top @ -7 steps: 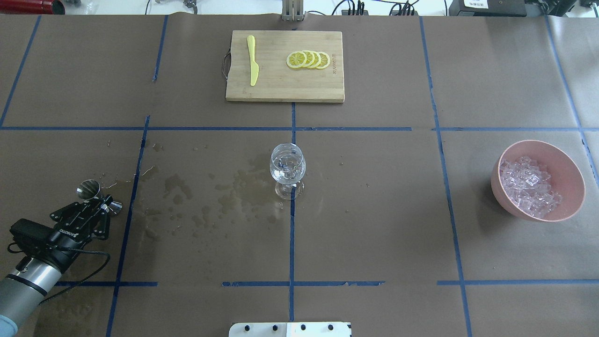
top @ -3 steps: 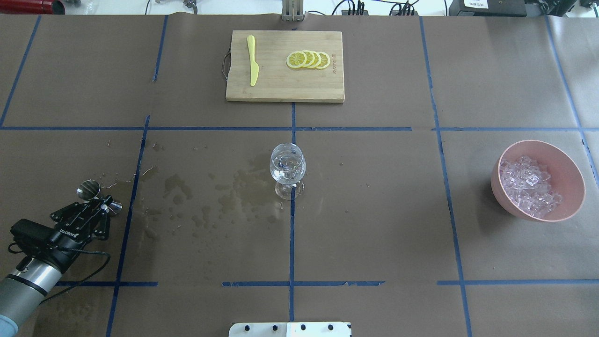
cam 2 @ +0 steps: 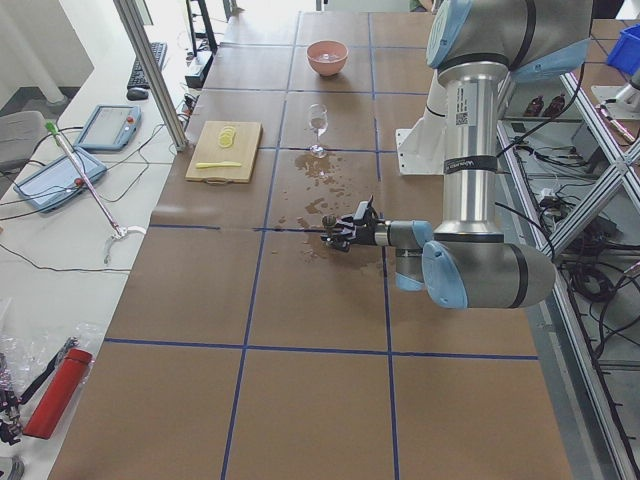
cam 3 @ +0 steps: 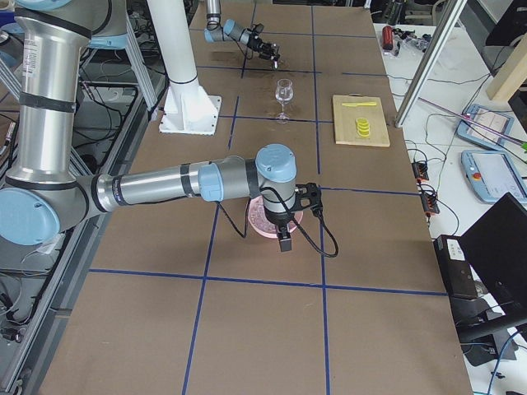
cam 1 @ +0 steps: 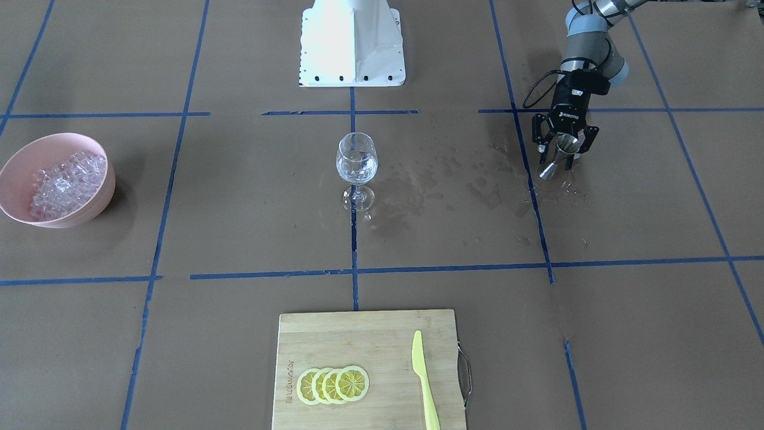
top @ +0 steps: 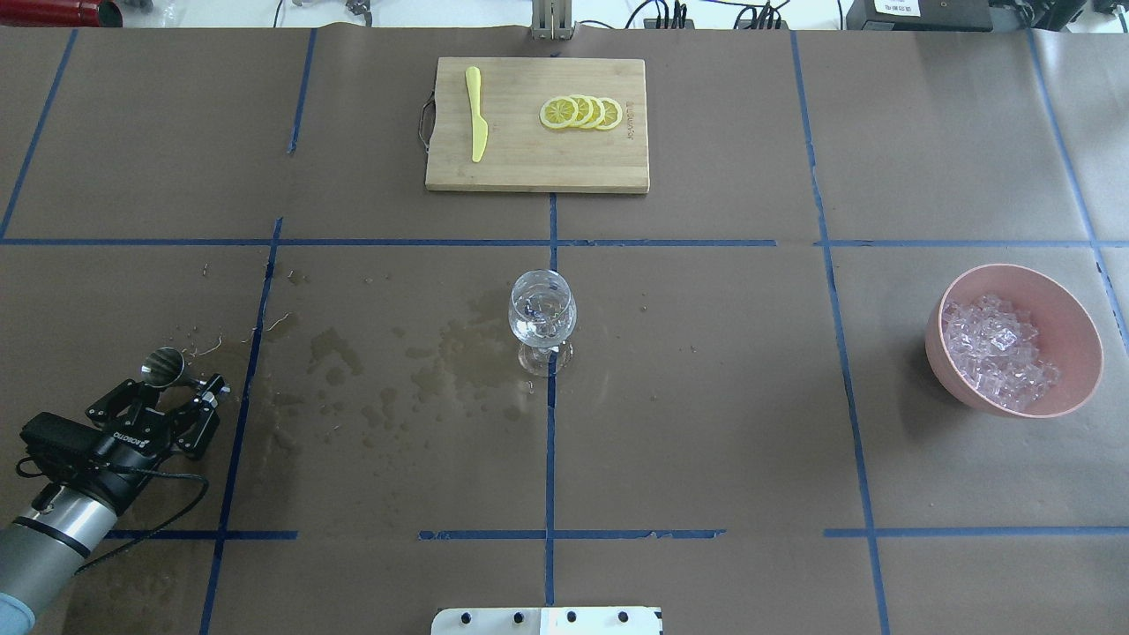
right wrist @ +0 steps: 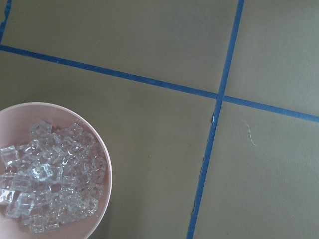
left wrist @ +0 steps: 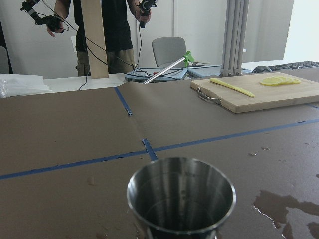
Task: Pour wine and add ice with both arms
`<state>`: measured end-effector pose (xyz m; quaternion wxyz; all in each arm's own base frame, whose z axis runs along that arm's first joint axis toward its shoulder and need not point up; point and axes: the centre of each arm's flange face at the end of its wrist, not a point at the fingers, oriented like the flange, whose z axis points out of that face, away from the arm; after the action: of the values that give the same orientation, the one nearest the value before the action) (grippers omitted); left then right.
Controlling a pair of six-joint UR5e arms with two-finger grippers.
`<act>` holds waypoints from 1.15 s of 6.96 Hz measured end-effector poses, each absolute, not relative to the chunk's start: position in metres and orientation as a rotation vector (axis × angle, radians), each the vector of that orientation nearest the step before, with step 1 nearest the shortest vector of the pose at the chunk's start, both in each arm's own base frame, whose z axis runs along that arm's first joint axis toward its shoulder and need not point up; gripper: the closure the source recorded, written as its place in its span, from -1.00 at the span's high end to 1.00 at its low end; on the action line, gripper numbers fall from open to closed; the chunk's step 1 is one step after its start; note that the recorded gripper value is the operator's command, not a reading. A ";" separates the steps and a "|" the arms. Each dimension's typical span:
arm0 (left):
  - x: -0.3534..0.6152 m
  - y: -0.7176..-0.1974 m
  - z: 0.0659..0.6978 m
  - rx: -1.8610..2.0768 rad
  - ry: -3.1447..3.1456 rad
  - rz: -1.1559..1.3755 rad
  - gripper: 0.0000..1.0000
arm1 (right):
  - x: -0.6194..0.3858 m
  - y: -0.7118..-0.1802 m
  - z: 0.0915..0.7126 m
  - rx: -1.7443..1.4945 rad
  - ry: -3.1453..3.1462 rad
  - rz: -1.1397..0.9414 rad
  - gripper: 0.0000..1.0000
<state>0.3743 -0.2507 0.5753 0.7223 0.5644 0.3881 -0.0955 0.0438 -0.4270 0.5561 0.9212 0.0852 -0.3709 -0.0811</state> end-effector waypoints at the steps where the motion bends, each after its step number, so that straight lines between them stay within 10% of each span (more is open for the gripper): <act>1: 0.374 -0.251 0.575 1.247 0.862 -0.215 1.00 | 0.044 -0.427 0.556 0.175 -0.762 -0.167 1.00; 8: 0.354 -0.254 0.548 1.300 0.924 -0.348 1.00 | 0.044 -0.427 0.556 0.176 -0.762 -0.167 1.00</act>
<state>0.3544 -0.2541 0.5485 0.6849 0.5803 0.4125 -0.1551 0.0438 -0.4275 0.5556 0.9212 0.0856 -0.3709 -0.0813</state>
